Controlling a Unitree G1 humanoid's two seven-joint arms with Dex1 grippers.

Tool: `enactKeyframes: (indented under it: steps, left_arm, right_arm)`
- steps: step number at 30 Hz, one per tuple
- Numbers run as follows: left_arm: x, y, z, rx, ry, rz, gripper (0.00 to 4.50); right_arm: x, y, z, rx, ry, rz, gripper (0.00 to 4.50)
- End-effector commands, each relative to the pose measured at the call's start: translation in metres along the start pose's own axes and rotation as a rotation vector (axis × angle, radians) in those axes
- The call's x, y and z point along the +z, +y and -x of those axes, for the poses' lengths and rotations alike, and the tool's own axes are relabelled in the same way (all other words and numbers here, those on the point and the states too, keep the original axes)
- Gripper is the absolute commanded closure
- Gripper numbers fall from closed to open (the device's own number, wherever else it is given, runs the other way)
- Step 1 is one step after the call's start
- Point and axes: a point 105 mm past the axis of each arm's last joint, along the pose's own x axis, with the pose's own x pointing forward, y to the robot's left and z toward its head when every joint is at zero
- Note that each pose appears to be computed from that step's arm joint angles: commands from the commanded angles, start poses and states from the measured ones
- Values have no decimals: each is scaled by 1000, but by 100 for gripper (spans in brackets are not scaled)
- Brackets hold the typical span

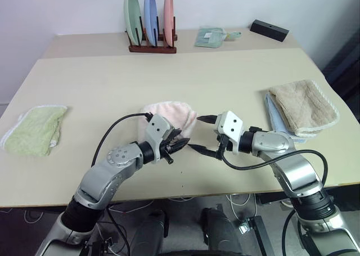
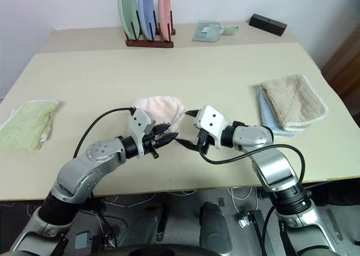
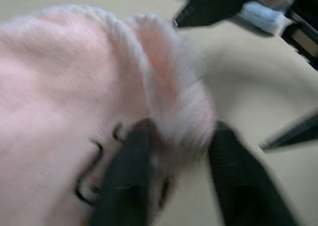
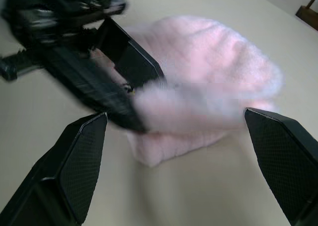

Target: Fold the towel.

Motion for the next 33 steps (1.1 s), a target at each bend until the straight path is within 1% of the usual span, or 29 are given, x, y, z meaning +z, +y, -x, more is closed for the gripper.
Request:
enactKeyframes:
  steps: [1,3,5,6,8,12,13,14,16,17,19,20,22,24,26,29,31,33]
  left_arm:
    - [30,1,23,-13,-116,23,41]
    - [40,10,42,10,-165,72,41]
    - [52,22,57,54,-229,91,38]
    - [58,30,63,95,-261,104,70]
    - [65,45,72,168,-283,91,127]
    - [57,61,64,269,-211,33,324]
    - [51,64,56,287,-185,19,328]
    - [46,66,49,301,-166,9,328]
    - [32,70,35,315,-148,60,328]
    - [23,70,29,313,-129,85,328]
    - [6,67,20,299,-82,77,328]
    - [-3,67,18,305,-62,87,328]
    - [-15,70,16,336,-53,133,328]
    - [-29,76,18,371,-23,149,328]
    - [-42,77,21,388,10,147,328]
    - [-44,74,26,384,-12,168,328]
    - [-31,74,33,398,-80,173,328]
    - [-14,79,47,435,-183,223,328]
  right_arm:
    - [8,-17,8,-53,-14,54,0]
    - [9,-26,12,-76,-14,61,0]
    - [13,-34,14,-102,-36,42,52]
    - [17,-38,14,-114,-51,27,83]
    - [25,-44,11,-128,-93,6,176]
    - [41,-44,-9,-125,-160,-62,372]
    - [41,-42,-19,-126,-165,-96,428]
    - [41,-38,-29,-117,-167,-131,440]
    - [34,-33,-47,-123,-159,-209,440]
    - [27,-31,-55,-136,-140,-252,440]
    - [13,-24,-66,-137,-98,-321,440]
    - [1,-20,-71,-147,-63,-365,440]
    - [-24,-12,-76,-160,15,-402,440]
    - [-47,-5,-74,-167,91,-399,440]
    - [-60,-3,-67,-184,135,-378,440]
    - [-54,-9,-59,-204,102,-364,440]
    - [-36,-19,-50,-226,20,-317,440]
    - [-21,-27,-39,-241,-44,-297,392]
